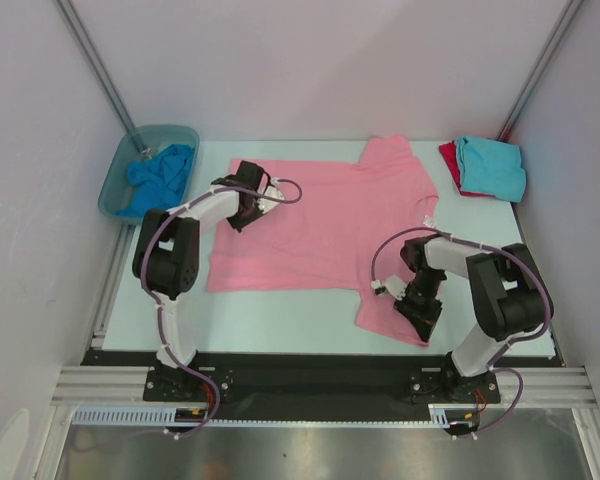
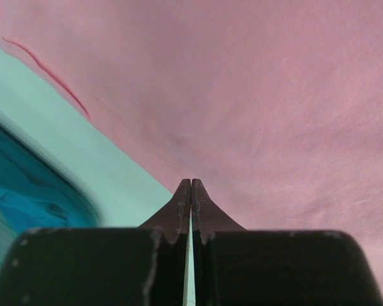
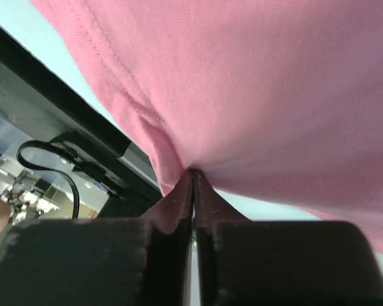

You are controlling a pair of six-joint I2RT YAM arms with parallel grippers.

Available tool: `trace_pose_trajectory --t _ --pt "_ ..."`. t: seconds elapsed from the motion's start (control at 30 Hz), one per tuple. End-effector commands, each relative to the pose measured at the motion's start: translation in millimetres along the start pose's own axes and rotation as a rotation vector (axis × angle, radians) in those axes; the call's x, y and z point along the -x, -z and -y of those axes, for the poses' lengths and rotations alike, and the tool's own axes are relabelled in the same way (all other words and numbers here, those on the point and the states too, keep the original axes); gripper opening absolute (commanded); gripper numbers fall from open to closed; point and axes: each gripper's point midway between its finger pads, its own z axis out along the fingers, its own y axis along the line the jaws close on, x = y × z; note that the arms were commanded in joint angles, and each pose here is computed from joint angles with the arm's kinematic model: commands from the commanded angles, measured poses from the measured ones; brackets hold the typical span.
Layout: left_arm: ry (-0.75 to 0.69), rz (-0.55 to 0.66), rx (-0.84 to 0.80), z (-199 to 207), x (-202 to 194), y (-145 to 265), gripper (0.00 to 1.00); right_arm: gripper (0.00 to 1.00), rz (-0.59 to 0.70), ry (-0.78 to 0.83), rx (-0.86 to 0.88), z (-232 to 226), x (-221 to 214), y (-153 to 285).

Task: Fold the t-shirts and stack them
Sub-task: Fold the tshirt

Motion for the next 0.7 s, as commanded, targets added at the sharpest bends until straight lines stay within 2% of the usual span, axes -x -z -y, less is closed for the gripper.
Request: trace_pose_trajectory --t 0.0,0.03,0.1,0.13,0.2,0.23,0.27,0.33,0.43,0.5,0.6,0.63,0.67 --pt "0.014 0.085 0.072 -23.5 10.9 33.1 0.00 0.17 0.141 0.057 -0.211 34.4 30.4 19.1" --pt "0.012 0.093 0.073 -24.1 11.7 35.5 0.00 0.37 0.195 0.065 -0.271 40.6 41.2 35.7" --pt "0.006 0.125 0.080 -27.5 15.8 46.6 0.05 0.43 0.255 0.057 -0.349 46.4 50.8 58.2" --pt "-0.013 0.136 0.077 -27.0 15.7 50.5 0.09 0.51 0.282 0.046 -0.387 51.2 57.9 73.2" --pt "-0.058 0.182 0.085 -29.9 18.5 67.8 0.23 0.63 0.337 0.061 -0.456 51.0 60.9 94.1" --pt "-0.082 0.189 0.080 -26.4 16.3 70.7 0.31 0.86 0.362 0.074 -0.500 52.9 61.4 101.6" --pt "-0.099 0.216 0.101 -30.4 16.5 85.3 0.32 0.97 0.401 0.094 -0.576 58.1 65.8 116.3" --pt "-0.163 0.240 0.091 -24.9 13.3 92.6 0.33 1.00 0.448 0.165 -0.648 52.9 69.5 136.3" --pt "-0.266 0.285 0.081 -9.0 3.9 113.1 0.33 1.00 0.480 0.164 -0.676 50.1 74.2 150.4" --pt "-0.329 0.298 0.067 6.3 -2.6 119.3 0.33 1.00 0.443 0.153 -0.653 49.5 69.3 144.2" --pt "-0.461 0.316 0.044 35.0 -21.7 124.1 0.33 0.99 0.346 0.226 -0.556 40.2 58.3 122.9" --pt "-0.489 0.294 0.022 49.1 -36.6 117.5 0.33 0.90 0.317 0.279 -0.531 35.9 55.3 118.1" --pt "-0.508 0.279 0.017 54.7 -43.5 113.2 0.33 0.90 0.317 0.289 -0.533 35.5 55.5 115.9"
